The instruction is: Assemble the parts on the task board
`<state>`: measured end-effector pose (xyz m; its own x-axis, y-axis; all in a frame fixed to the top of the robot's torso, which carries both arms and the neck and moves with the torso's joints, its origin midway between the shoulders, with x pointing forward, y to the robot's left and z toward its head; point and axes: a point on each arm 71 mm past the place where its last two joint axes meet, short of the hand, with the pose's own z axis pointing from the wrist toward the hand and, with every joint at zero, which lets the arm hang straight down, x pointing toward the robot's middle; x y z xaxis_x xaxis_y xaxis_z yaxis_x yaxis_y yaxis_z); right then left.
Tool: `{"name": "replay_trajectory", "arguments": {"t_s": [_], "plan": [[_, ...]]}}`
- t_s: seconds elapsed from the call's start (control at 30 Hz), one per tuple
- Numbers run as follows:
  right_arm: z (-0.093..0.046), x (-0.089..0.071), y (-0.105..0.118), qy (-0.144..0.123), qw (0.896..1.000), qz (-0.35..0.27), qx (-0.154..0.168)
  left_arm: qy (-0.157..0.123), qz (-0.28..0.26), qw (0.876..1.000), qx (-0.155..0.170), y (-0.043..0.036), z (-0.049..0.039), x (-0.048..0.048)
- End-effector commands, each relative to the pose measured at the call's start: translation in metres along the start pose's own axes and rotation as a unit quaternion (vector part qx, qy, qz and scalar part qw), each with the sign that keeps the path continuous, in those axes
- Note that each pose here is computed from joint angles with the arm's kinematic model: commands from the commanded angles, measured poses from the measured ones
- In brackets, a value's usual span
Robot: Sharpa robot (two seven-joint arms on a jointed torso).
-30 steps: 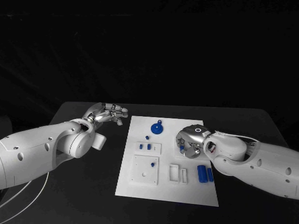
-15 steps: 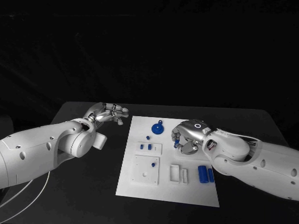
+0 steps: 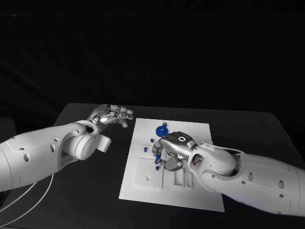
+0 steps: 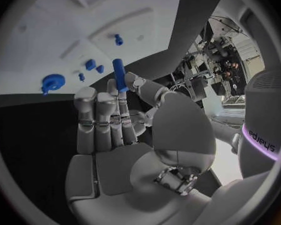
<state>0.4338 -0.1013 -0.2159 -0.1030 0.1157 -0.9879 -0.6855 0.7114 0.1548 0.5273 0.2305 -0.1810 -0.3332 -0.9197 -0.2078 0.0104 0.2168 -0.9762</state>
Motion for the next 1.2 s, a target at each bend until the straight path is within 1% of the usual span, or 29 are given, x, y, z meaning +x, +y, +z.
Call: {"name": "replay_trajectory", "arguments": {"t_s": [0.03,0.17,0.27,0.43,0.8,0.97,1.2], "plan": [[0.003,0.012,0.017,0.003,1.000,0.010,-0.029,0.003,-0.004,1.000,0.004,-0.0017,0.0012,0.0034],[0.005,0.029,0.028,0.014,0.999,0.006,-0.044,0.006,-0.005,1.000,0.005,-0.0024,0.0018,0.0061],[0.006,0.042,0.034,0.022,0.999,0.004,-0.048,0.007,-0.005,1.000,0.005,-0.0026,0.0020,0.0070],[0.007,0.054,0.039,0.027,0.998,0.005,-0.050,0.007,-0.005,1.000,0.005,-0.0026,0.0020,0.0069],[0.009,0.060,0.038,0.030,0.998,-0.002,-0.046,0.008,-0.005,1.000,0.004,-0.0025,0.0018,0.0070],[0.008,0.059,0.036,0.020,0.999,-0.008,-0.040,0.007,-0.005,1.000,0.004,-0.0023,0.0018,0.0064],[0.007,0.058,0.035,0.016,0.999,-0.010,-0.039,0.006,-0.005,1.000,0.004,-0.0021,0.0017,0.0056]]}}
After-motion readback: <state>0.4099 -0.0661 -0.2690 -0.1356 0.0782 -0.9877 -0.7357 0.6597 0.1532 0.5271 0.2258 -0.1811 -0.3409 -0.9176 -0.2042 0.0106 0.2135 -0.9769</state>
